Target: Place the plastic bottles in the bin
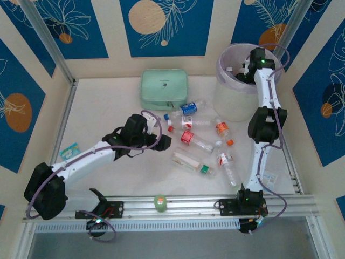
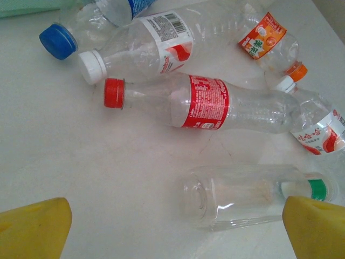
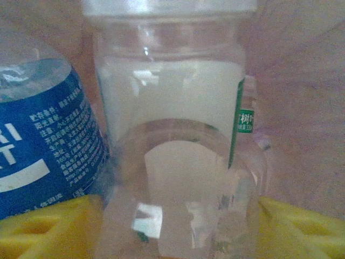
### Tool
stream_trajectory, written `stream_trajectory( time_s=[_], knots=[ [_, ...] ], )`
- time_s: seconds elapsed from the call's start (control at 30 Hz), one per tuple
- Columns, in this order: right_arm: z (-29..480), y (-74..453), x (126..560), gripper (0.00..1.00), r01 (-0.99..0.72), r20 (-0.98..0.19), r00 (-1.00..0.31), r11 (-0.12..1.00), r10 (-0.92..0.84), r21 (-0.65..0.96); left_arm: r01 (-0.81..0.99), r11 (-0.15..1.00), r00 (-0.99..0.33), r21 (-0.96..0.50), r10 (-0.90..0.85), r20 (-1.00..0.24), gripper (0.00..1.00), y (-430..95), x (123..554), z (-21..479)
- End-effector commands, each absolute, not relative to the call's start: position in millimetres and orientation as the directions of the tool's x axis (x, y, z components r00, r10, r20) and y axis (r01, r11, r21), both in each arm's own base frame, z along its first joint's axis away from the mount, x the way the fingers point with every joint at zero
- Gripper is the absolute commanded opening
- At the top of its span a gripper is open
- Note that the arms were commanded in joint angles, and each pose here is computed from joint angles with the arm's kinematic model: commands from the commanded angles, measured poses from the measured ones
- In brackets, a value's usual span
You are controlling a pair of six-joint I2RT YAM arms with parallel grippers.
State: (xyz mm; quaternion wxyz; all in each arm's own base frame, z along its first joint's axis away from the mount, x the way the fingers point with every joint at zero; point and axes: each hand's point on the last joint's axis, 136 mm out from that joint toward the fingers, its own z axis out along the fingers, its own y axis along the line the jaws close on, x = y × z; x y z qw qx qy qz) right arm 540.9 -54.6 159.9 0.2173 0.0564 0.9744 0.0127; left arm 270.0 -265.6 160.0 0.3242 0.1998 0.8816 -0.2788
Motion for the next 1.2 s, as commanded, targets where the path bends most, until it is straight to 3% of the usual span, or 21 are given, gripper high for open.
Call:
stream_trajectory(
  time_s=[0.0,0.23,0.43,0.63,0.87,1.17],
  knots=[
    [195.3,-35.1,542.1,0.78,0.056,-0.484,-0.870,0.993,0.099,0.103,0.528,0.775,-0.718,-0.347,0.189,-0.670,1.00,-263.4,272.9,154.7],
    [290.1,-39.2,522.3,0.98,0.052,-0.634,-0.766,0.993,0.106,0.102,0.567,0.735,-0.719,-0.371,0.223,-0.658,1.00,-274.4,268.6,152.7],
    [361.5,-28.1,495.5,0.99,0.011,-0.735,-0.665,0.986,0.132,0.167,0.685,0.665,-0.637,-0.297,0.350,-0.686,1.00,-279.4,257.0,166.3],
    [423.8,5.1,457.2,0.99,-0.129,-0.801,-0.553,0.926,0.229,0.353,0.807,0.551,-0.516,-0.215,0.479,-0.710,1.00,-285.8,244.0,180.7],
    [432.4,42.1,388.0,0.99,-0.216,-0.774,-0.528,0.826,0.349,0.520,0.950,0.305,-0.259,-0.060,0.670,-0.696,0.98,-306.2,213.0,186.9],
    [401.6,65.3,315.3,0.99,-0.234,-0.709,-0.573,0.746,0.412,0.623,0.999,0.048,-0.025,0.017,0.753,-0.658,1.00,-356.1,192.6,154.6]
  ],
)
